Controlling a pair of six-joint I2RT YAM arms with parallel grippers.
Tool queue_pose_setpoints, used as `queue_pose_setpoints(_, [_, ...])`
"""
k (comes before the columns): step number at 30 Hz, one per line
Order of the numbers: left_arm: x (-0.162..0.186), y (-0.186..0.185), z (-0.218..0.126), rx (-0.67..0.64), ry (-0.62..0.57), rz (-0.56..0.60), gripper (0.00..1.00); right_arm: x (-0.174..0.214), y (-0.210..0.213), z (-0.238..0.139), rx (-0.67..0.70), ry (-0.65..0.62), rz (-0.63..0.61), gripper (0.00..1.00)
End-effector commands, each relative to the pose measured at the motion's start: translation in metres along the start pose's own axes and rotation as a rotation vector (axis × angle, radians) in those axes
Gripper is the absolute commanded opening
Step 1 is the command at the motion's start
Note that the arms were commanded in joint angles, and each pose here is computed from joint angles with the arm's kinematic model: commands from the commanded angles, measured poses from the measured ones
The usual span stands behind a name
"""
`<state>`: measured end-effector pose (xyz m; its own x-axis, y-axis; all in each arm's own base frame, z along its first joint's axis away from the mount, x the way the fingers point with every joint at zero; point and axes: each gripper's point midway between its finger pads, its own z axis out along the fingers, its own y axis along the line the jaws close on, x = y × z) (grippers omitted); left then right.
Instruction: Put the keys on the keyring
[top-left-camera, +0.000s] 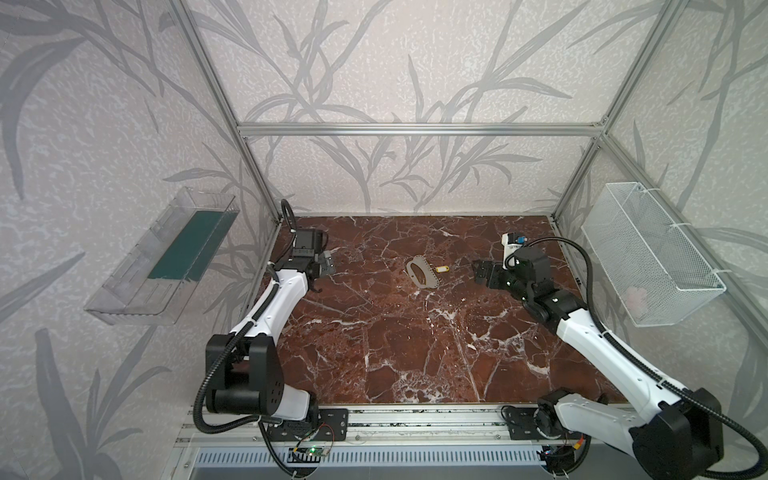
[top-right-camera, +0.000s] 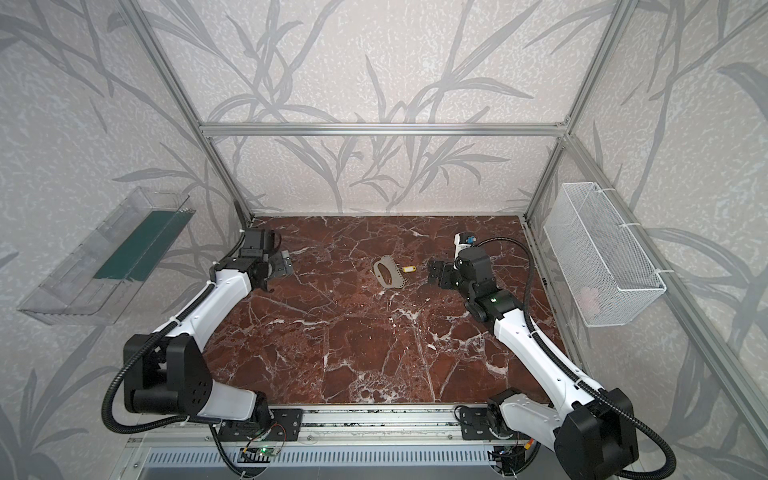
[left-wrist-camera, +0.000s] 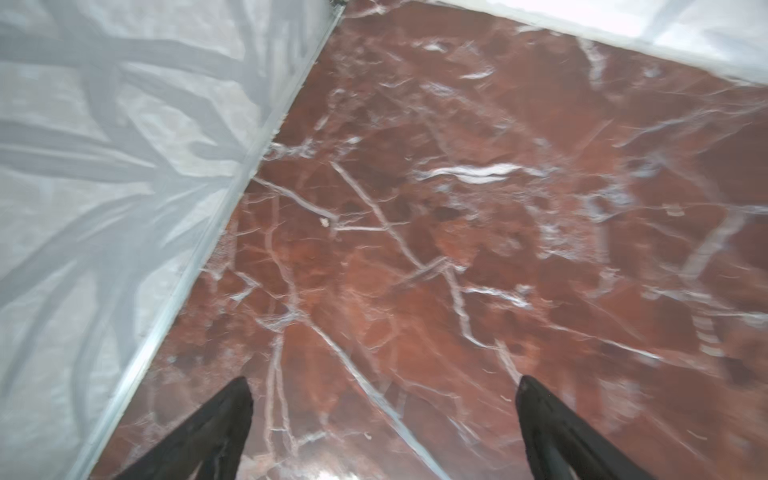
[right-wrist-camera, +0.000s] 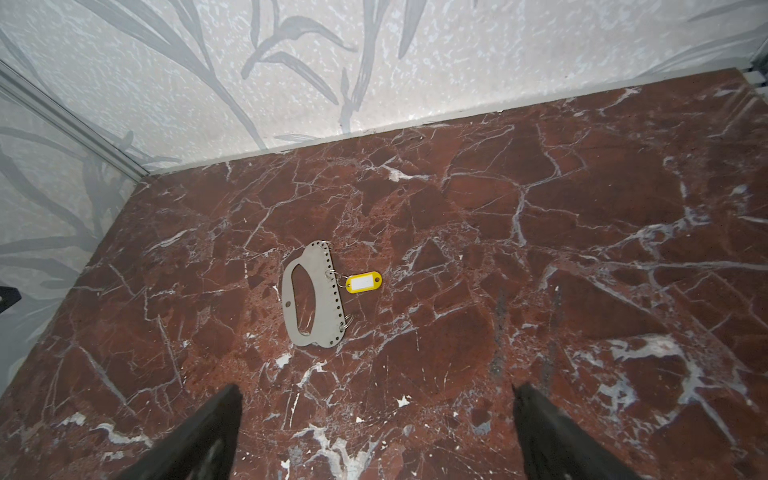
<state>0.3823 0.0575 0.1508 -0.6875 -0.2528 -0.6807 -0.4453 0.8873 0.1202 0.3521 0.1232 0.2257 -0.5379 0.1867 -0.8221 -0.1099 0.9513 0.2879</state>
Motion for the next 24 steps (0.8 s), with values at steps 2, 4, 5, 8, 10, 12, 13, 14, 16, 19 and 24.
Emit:
queue_pose_setpoints(2, [-0.014,0.018,0.008,-0.1,-0.169,-0.007,0.99,-0.013,-0.007,-0.006,0.03,-0.084,-0.064,0.99])
queue_pose_setpoints(4, [-0.01,0.011,0.013,-0.049,-0.24,-0.004,0.99,-0.011,-0.011,-0.005,0.045,-0.097,-0.077,0.99])
queue_pose_setpoints(5, [-0.008,0.01,0.015,-0.034,-0.277,-0.006,0.99,-0.01,-0.013,-0.005,0.055,-0.098,-0.083,0.99])
queue_pose_setpoints(8, [-0.001,0.013,0.016,-0.021,-0.381,-0.026,0.99,-0.007,-0.018,-0.001,0.076,-0.084,-0.123,0.99])
queue_pose_setpoints(10, [0.004,0.014,0.017,-0.012,-0.432,-0.036,0.99,-0.005,-0.02,0.003,0.083,-0.073,-0.148,0.99])
queue_pose_setpoints(12, [0.009,0.01,0.018,0.033,-0.481,-0.029,0.99,-0.001,-0.024,0.007,0.089,-0.06,-0.153,0.99])
queue_pose_setpoints(13, [0.01,0.006,0.017,0.06,-0.508,-0.022,0.99,0.0,-0.025,0.009,0.081,-0.054,-0.153,0.99])
queue_pose_setpoints(14, [0.013,0.005,0.018,0.073,-0.527,-0.016,0.99,0.002,-0.025,0.013,0.066,-0.047,-0.155,0.99])
queue_pose_setpoints(16, [0.02,0.004,0.02,0.082,-0.547,-0.029,0.99,0.005,-0.027,0.018,0.043,-0.036,-0.15,0.99])
queue_pose_setpoints(19, [0.032,0.007,0.023,0.095,-0.601,-0.059,0.99,0.008,-0.033,0.023,0.022,-0.027,-0.135,0.99])
queue_pose_setpoints(24, [0.044,0.008,0.018,0.128,-0.66,-0.072,0.99,0.013,-0.049,0.025,0.03,-0.038,-0.137,0.99])
